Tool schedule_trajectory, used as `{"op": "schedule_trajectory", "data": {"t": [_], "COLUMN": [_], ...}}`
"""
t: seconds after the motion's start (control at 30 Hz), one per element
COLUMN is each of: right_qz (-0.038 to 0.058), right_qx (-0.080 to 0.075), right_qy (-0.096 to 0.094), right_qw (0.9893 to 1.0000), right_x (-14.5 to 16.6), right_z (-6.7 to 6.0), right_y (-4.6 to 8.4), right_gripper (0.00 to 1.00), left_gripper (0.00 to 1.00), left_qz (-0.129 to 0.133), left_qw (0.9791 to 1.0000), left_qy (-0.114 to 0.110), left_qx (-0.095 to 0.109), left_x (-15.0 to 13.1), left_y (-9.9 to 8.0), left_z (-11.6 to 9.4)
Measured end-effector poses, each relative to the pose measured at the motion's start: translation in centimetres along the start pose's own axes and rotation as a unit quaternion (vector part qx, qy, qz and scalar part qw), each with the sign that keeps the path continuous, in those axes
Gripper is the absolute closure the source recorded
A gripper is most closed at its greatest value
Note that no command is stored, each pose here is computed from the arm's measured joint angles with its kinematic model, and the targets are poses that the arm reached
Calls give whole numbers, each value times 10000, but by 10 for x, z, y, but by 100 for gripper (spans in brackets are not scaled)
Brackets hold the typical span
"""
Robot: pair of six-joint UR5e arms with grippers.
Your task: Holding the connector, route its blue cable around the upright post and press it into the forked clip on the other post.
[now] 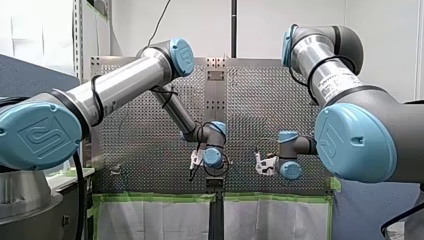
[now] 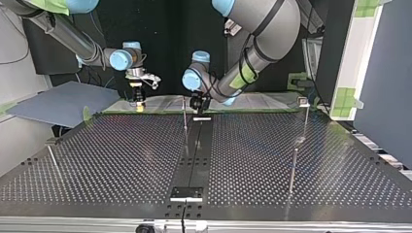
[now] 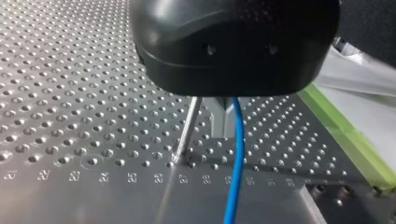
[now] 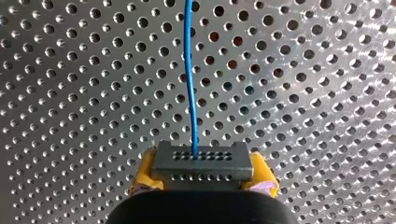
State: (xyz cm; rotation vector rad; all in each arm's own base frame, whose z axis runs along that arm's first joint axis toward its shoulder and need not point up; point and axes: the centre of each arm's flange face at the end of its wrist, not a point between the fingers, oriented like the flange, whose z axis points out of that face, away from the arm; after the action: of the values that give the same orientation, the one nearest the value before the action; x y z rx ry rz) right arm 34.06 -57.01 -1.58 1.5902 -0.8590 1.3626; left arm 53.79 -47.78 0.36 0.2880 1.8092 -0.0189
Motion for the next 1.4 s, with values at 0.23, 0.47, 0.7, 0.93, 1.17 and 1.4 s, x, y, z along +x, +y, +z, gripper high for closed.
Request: {"op": "schedule_trajectory", "data": {"t": [0.23, 0.47, 0.7, 0.93, 1.17, 1.4], "right_qz": [-15, -20, -19, -22, -31, -35], "right_qx": [0, 12, 32, 45, 51, 54], "right_qy": [-16, -44, -64, -118, -142, -146], "right_qw": [10000, 10000, 10000, 9999, 9999, 9999], "right_x": [0, -1, -1, -2, -2, -2], "right_z": [0, 0, -1, -2, -3, -3], "right_y": [0, -1, -3, -4, -4, -4], "right_gripper": [93, 93, 93, 93, 93, 93], "left_gripper": [100, 65, 0, 0, 0, 0], "left_qz": [32, 129, 443, 539, 576, 563], "left_qw": [10000, 9997, 9980, 9973, 9965, 9966], "left_qy": [45, 186, 435, 504, 591, 542], "left_qx": [-24, -35, -120, -49, 126, 259], "left_x": [1, 3, 7, 7, 11, 2], "left_y": [3, 7, 11, 6, 6, 5], "left_z": [1, 0, -6, -12, -22, -34]}}
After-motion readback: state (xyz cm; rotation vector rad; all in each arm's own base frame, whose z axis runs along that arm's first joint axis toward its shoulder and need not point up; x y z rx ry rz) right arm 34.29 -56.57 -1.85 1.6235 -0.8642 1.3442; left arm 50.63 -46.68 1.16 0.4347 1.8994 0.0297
